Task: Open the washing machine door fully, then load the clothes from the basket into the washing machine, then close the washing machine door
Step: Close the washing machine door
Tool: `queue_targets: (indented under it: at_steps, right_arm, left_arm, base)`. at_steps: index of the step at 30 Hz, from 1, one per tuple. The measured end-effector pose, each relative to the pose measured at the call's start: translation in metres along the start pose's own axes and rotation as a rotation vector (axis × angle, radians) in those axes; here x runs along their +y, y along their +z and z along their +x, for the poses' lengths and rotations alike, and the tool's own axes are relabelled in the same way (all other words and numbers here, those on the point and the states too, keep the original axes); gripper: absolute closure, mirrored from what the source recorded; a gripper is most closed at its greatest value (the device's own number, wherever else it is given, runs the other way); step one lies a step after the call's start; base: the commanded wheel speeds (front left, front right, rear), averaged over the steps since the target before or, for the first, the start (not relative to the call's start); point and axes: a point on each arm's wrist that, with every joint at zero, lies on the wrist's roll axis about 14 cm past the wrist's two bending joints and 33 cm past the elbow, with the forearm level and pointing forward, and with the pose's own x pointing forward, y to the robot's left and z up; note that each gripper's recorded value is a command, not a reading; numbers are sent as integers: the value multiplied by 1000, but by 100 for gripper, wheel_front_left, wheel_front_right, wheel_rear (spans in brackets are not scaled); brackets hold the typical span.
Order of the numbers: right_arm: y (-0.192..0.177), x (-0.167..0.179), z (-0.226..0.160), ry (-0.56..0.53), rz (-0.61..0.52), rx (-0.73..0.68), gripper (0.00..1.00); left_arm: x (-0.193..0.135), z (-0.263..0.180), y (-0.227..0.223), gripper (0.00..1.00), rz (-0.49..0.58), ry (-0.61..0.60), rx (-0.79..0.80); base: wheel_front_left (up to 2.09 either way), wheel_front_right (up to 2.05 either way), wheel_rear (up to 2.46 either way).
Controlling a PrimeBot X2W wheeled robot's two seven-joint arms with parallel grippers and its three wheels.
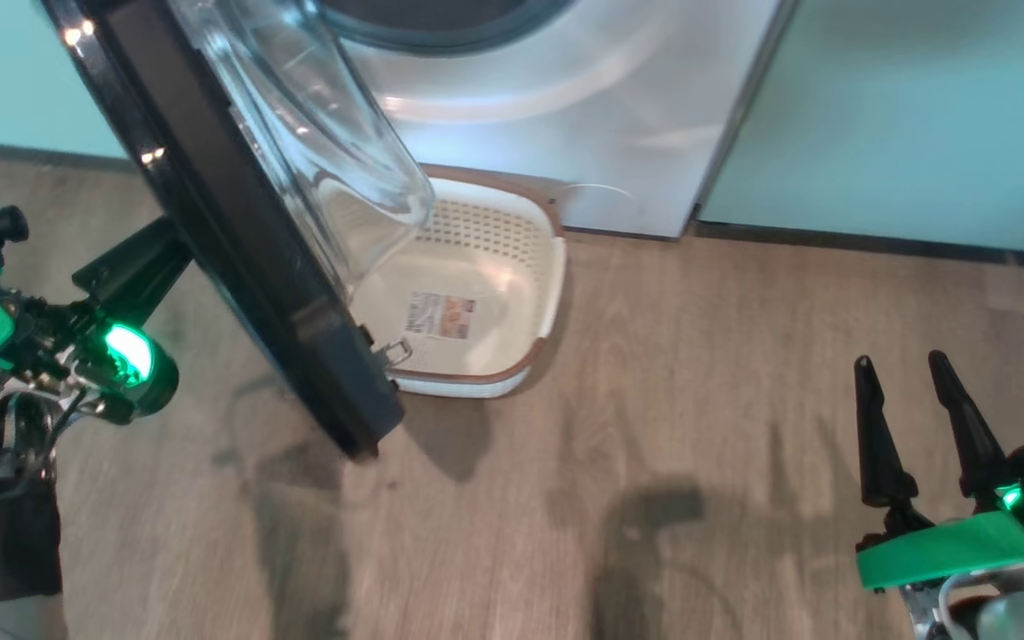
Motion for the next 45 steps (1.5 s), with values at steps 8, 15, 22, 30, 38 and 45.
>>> queue_targets:
  at_steps: [8, 15, 22, 30, 38, 45]
  right_arm:
    - [3, -28, -18, -103, -2, 0, 0]
    - [9, -44, -25, -160, -9, -17, 0]
    - [9, -57, -31, -202, -16, -14, 0]
    - [14, -67, -31, -236, -7, -29, 0]
    - [16, -69, -28, -238, -1, -39, 0]
    - [18, -64, -21, -219, 4, -49, 0]
  left_arm:
    - [6, 50, -17, 100, -13, -15, 85]
    - [10, 85, -23, 100, -20, -34, 112]
    - [14, 114, -30, 100, -26, -46, 151]
    - [13, 141, -34, 100, -24, -67, 177]
    - [13, 140, -30, 100, -22, -77, 160]
    - [8, 122, -14, 100, -14, -107, 76]
  base:
    - [0, 0, 0]
    - [0, 0, 0]
    - [0, 0, 0]
    - [0, 0, 0]
    - [0, 0, 0]
    - [0, 0, 0]
